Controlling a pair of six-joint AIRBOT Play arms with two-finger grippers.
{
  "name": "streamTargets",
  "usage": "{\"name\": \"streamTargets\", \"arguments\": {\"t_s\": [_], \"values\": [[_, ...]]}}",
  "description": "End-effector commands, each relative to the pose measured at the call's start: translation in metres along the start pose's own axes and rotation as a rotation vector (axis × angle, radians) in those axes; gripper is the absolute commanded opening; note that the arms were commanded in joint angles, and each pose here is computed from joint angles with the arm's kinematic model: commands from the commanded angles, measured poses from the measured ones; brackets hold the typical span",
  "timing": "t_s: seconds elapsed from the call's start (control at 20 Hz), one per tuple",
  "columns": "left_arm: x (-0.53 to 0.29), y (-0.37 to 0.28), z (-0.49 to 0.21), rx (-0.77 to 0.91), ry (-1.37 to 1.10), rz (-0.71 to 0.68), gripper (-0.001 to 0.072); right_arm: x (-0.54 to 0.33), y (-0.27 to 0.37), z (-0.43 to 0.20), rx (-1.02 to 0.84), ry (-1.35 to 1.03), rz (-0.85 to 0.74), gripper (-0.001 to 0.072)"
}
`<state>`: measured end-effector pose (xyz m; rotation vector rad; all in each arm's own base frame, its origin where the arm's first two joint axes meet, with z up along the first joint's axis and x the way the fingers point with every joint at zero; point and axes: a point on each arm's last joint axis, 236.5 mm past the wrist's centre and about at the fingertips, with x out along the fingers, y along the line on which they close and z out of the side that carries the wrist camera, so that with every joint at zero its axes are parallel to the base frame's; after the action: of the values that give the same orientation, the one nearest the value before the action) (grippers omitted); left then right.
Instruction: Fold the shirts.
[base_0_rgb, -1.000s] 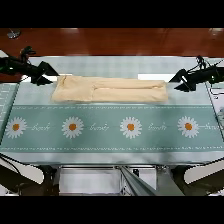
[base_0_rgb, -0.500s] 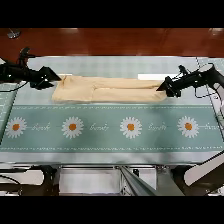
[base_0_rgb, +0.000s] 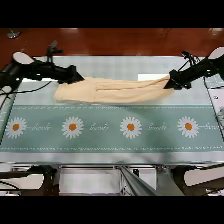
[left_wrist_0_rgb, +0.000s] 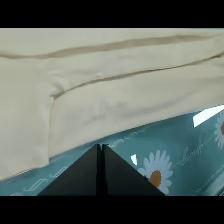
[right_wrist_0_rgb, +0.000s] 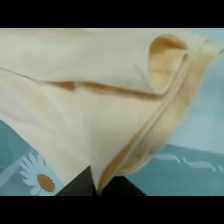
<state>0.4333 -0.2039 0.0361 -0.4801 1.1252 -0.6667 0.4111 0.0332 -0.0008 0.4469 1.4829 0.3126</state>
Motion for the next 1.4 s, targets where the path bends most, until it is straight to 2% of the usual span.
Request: {"name": "streamTargets", "arguments": {"t_s": [0.0,0.25,0.45,0.55,0.7,0.8,0.9,1.1,1.2,1.35], "values": [[0.052,-0.069,-0.026,0.153,0.036,-0.052,0.0025,-0.049,-0.004,-0.044,-0.058,-0.101,-0.146,0.0018],[0.146,-0.167,-0.077,0.352,0.063,-0.122,0.0024,-0.089,0.024,-0.116,-0.075,-0.290,-0.162,0.0018],[0.212,-0.201,-0.127,0.284,0.206,-0.165,0.0024,-0.111,0.042,-0.145,-0.092,-0.372,-0.157,0.0018],[0.231,-0.220,-0.174,0.270,0.342,-0.203,0.0024,-0.116,0.045,-0.148,-0.099,-0.392,-0.156,0.0018],[0.243,-0.243,-0.244,0.332,0.509,-0.240,0.0024,-0.115,0.055,-0.147,-0.116,-0.394,-0.121,0.0018],[0.239,-0.245,-0.254,0.344,0.546,-0.247,0.0025,-0.113,0.063,-0.145,-0.135,-0.400,-0.103,0.0018],[0.227,-0.236,-0.221,0.320,0.530,-0.249,0.0025,-0.109,0.069,-0.145,-0.155,-0.389,-0.092,0.0018],[0.154,-0.179,-0.092,0.223,0.422,-0.234,0.0024,-0.095,0.104,-0.132,-0.197,-0.365,-0.005,0.0018],[0.094,-0.131,-0.034,0.208,0.338,-0.171,0.0024,-0.084,0.128,-0.116,-0.240,-0.345,0.028,0.0018],[-0.015,-0.049,0.022,0.096,0.222,-0.042,0.0024,-0.062,0.178,-0.083,-0.326,-0.289,0.073,0.0018]]}}
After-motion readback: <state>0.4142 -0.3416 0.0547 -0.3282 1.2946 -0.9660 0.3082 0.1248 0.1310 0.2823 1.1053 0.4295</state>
